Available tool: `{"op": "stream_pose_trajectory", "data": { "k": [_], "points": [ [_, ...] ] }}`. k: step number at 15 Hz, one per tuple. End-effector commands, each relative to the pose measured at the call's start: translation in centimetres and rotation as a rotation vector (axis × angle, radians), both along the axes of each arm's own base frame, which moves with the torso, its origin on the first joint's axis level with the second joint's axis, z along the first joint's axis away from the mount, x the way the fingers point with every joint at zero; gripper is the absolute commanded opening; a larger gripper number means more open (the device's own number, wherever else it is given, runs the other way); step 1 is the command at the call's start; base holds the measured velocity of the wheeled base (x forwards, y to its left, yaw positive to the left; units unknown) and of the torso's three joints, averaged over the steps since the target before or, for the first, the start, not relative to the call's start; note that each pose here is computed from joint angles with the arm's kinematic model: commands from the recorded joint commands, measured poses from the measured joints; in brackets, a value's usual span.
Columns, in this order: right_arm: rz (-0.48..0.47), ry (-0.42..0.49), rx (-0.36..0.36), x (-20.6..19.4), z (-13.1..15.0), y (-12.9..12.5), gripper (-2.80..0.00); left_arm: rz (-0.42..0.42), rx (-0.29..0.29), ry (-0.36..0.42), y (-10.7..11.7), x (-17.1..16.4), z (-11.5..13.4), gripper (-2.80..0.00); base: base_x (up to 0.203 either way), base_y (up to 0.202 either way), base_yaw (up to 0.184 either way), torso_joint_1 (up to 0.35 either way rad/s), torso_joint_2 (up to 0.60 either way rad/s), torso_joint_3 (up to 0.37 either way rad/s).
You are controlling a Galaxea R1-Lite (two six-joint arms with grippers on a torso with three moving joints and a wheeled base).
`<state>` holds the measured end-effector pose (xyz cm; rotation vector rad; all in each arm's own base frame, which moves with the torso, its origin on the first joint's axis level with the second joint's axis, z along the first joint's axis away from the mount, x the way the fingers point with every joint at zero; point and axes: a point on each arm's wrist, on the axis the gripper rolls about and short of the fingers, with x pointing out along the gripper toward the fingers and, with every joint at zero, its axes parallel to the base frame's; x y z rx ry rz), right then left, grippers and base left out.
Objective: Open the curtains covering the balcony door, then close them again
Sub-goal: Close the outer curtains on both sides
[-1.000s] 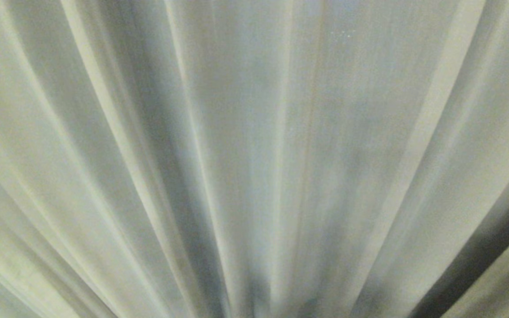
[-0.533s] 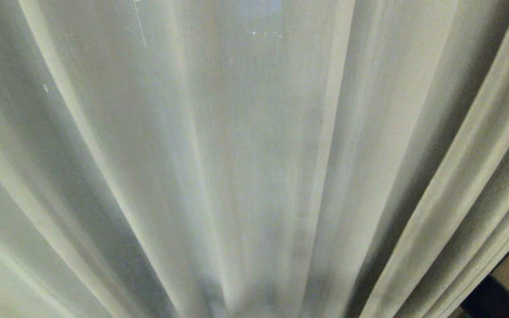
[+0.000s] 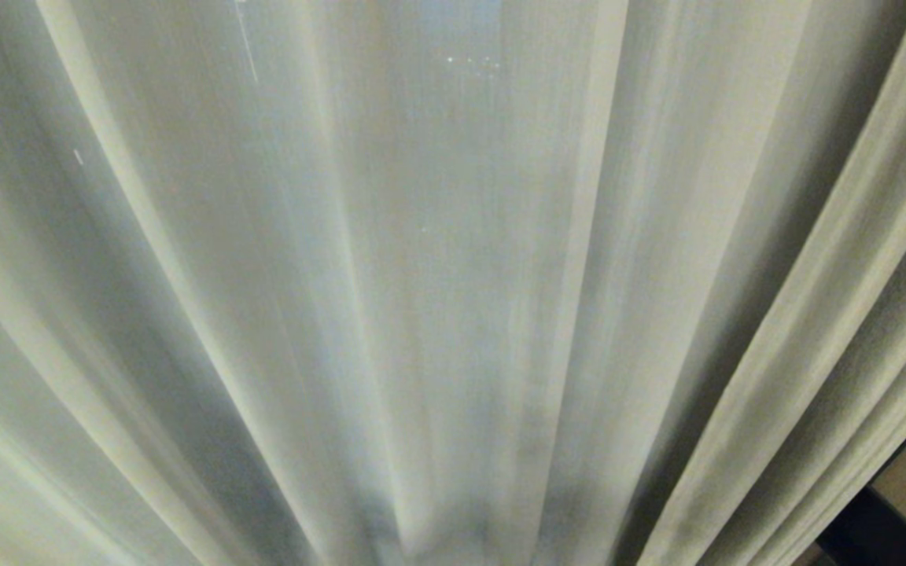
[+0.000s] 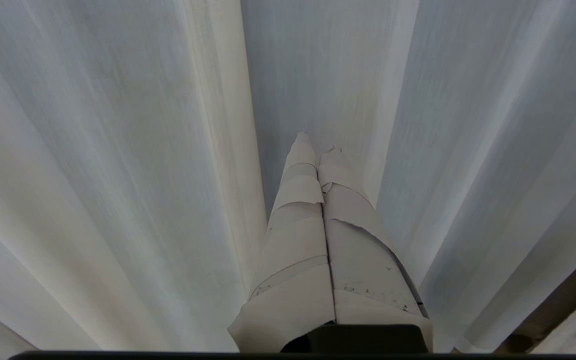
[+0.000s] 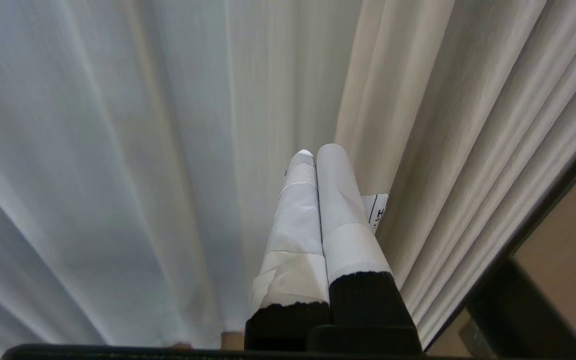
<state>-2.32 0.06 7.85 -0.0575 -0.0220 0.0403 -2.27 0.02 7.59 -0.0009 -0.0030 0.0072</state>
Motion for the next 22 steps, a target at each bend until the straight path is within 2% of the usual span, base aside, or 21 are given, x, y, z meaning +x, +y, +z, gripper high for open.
{"op": "stream_pose_trajectory", "data": {
  "k": [1, 3, 6, 9, 13, 16, 17, 22],
  "points": [
    [0.002, -0.028, -0.002, -0.2, 0.7, 0.0, -2.8, 0.0, -0.001, -0.002, 0.0, 0.0, 0.0, -2.8, 0.0, 0.0, 0.0, 0.0, 0.0, 0.0],
    [0.002, -0.054, -0.002, -0.6, 2.1, 0.0, -2.8, 0.0, -0.001, -0.002, 0.0, 0.0, 0.0, -2.8, 0.0, 0.0, 0.0, 0.0, 0.0, 0.0],
    [-0.01, 0.008, 0.0, 0.3, 4.7, 0.0, -2.8, 0.0, -0.001, -0.002, 0.0, 0.0, 0.0, -2.8, 0.0, 0.0, 0.0, 0.0, 0.0, 0.0],
    [-0.073, 0.06, 0.024, 2.6, 9.4, 0.0, -2.8, 0.0, -0.001, -0.002, 0.0, 0.0, 0.0, -2.8, 0.0, 0.0, 0.0, 0.0, 0.0, 0.0],
    [-0.177, 0.084, 0.07, 7.7, 16.6, -0.9, -2.8, 0.0, -0.001, -0.002, 0.0, 0.0, 0.0, -2.8, 0.0, 0.0, 0.0, 0.0, 0.0, 0.0],
    [-0.208, 0.078, 0.084, 11.1, 20.1, -1.8, -2.8, 0.0, -0.001, -0.002, 0.0, 0.0, 0.0, -2.8, 0.0, 0.0, 0.0, 0.0, 0.0, 0.0],
    [-0.214, 0.075, 0.086, 11.6, 20.7, -1.9, 0.0, 0.0, -0.001, -0.002, 0.0, 0.0, 0.0, -2.8, 0.0, 0.0, 0.0, 0.0, 0.0, 0.0],
    [-0.246, 0.084, 0.086, 12.3, 20.9, -2.4, 0.0, 0.0, -0.001, -0.002, 0.0, 0.0, 0.0, -2.8, 0.0, 0.0, 0.0, 0.0, 0.0, 0.0]
  ]
}}
